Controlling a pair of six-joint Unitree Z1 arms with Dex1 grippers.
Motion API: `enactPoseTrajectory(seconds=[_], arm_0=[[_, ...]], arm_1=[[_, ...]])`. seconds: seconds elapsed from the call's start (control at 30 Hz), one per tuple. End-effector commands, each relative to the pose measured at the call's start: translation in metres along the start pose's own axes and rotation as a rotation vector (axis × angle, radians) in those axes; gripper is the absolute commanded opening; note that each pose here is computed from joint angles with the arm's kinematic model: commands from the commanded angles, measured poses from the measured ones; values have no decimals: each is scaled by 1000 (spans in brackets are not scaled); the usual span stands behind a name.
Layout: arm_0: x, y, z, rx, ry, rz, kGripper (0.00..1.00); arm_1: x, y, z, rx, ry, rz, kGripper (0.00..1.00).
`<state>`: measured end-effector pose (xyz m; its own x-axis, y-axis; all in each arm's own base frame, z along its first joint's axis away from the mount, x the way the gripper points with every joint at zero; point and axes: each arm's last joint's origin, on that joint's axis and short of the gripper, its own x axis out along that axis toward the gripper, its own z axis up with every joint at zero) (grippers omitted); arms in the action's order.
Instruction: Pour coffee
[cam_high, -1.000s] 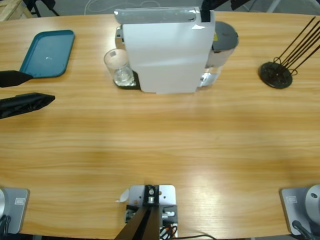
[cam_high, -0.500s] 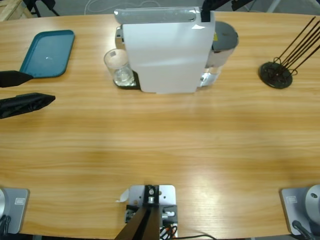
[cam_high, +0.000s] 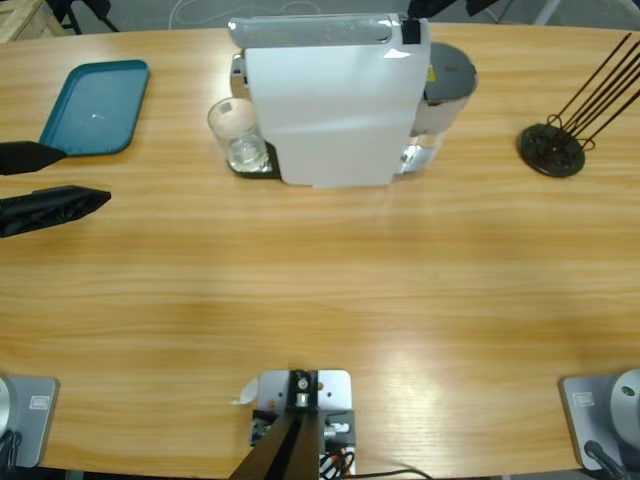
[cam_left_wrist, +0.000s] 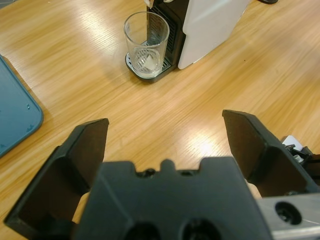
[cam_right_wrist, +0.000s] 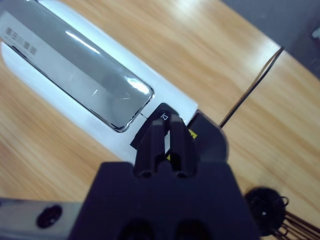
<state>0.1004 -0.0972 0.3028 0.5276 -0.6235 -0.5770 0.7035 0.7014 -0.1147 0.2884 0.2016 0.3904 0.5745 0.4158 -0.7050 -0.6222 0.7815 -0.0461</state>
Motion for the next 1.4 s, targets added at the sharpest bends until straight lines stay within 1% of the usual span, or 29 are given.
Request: enactPoseTrajectory(seconds=[0.03, 0.07, 0.13, 0.2, 0.3, 0.37, 0.47, 0.5, 0.57, 0.7, 0.77, 0.83, 0.93, 1.03, 1.2, 1.3, 1.4], arm_0=[[10, 1, -9, 1, 49, 8, 987], [10, 1, -9, 1, 49, 9, 987], [10, 1, -9, 0, 49, 9, 987], [10, 1, -9, 0, 49, 9, 987], [10, 1, -9, 0, 49, 8, 987], [10, 1, -9, 1, 49, 8, 987], [10, 1, -9, 1, 51, 9, 987], [10, 1, -9, 0, 51, 9, 987], [10, 1, -9, 0, 52, 9, 987], [10, 1, -9, 0, 53, 10, 987], [10, 1, -9, 0, 52, 11, 987], [11, 1, -9, 0, 53, 10, 987], [11, 1, -9, -1, 56, 10, 987], [12, 1, -9, -1, 58, 10, 987], [12, 1, -9, -1, 59, 9, 987], [12, 1, -9, -1, 58, 9, 987], [12, 1, -9, -1, 59, 9, 987]], arm_1=[[-33, 5, -21, -33, -48, 3, 835], [-40, 7, -27, -33, -48, 21, 903], [-52, 10, -42, -34, -69, 60, 909], [-59, 12, -54, -36, -76, 89, 957], [-63, 13, -64, -35, -67, 96, 962], [-64, 13, -64, -35, -68, 88, 946], [-60, 11, -51, -47, -80, 73, 849], [-52, 9, -46, -53, -69, 64, 830], [-39, 4, -34, -59, -61, 53, 721], [-10, -4, -15, -55, -33, 15, 715], [1, -6, -12, -55, -16, -13, 649], [9, -7, -12, -55, 12, -33, 526], [15, -8, -16, -59, 63, -42, 14], [12, -11, -19, -66, 84, -96, 0], [4, -16, -13, -82, 65, -224, 0], [-1, -17, -5, -81, 40, -238, 0], [3, -15, -1, -86, 40, -225, 0]])
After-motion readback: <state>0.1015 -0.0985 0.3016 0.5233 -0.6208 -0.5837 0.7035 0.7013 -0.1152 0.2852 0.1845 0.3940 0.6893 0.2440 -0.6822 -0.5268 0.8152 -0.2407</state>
